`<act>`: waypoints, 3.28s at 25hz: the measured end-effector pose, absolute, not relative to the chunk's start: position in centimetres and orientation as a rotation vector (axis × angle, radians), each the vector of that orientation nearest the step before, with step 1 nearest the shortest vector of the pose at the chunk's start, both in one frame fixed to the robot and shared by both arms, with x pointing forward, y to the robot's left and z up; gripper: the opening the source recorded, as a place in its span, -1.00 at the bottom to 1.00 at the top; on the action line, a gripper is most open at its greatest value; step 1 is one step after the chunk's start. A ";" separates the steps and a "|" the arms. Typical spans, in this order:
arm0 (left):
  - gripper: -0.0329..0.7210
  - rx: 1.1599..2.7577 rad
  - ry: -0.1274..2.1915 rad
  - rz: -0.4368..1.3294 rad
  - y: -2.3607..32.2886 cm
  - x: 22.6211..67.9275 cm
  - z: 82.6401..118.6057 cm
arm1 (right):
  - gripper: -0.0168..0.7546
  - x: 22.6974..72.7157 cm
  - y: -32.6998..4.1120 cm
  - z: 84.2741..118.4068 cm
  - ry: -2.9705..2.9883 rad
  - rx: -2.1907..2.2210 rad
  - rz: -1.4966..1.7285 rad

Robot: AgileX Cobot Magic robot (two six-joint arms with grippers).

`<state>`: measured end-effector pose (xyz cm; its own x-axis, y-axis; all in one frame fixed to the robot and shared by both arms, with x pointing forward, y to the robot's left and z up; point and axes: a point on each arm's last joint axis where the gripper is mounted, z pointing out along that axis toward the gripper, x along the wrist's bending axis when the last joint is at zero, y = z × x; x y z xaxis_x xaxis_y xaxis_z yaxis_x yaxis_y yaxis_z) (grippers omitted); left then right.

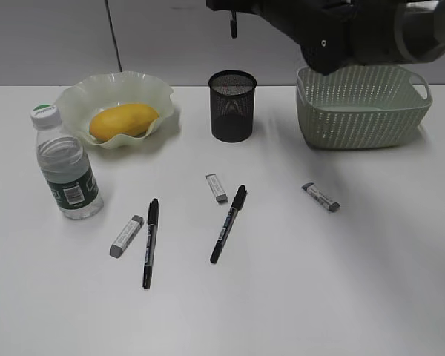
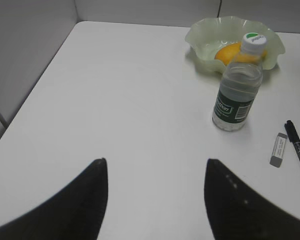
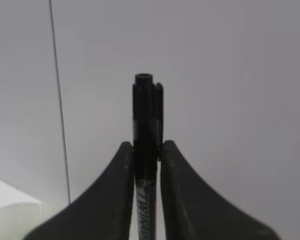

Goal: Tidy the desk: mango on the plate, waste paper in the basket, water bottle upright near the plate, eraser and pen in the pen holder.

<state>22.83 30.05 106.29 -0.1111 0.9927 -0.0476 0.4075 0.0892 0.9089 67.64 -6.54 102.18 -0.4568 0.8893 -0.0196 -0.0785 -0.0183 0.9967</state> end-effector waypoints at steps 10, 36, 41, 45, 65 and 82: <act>0.29 1.410 1.626 0.997 30.0 22.8 106.3 | -0.61 68.6 -6.2 97.7 1.458 0.889 1.578; 0.19 1.410 1.626 0.998 30.0 22.8 106.3 | 0.39 53.3 -13.8 107.6 2.308 1.312 0.876; 0.18 1.408 1.623 0.988 30.0 22.8 106.3 | 0.39 44.0 -19.0 107.6 2.435 1.470 0.606; 0.18 1.407 1.621 0.983 29.9 22.8 106.3 | 0.39 36.9 -23.4 107.7 2.348 1.527 0.592; 0.25 1.585 1.730 0.425 28.1 31.4 106.3 | 0.33 24.2 -31.1 105.8 1.841 1.286 1.125; 0.22 2.052 1.452 0.075 11.0 46.7 101.0 | 0.29 24.2 -31.1 105.8 1.839 1.288 1.128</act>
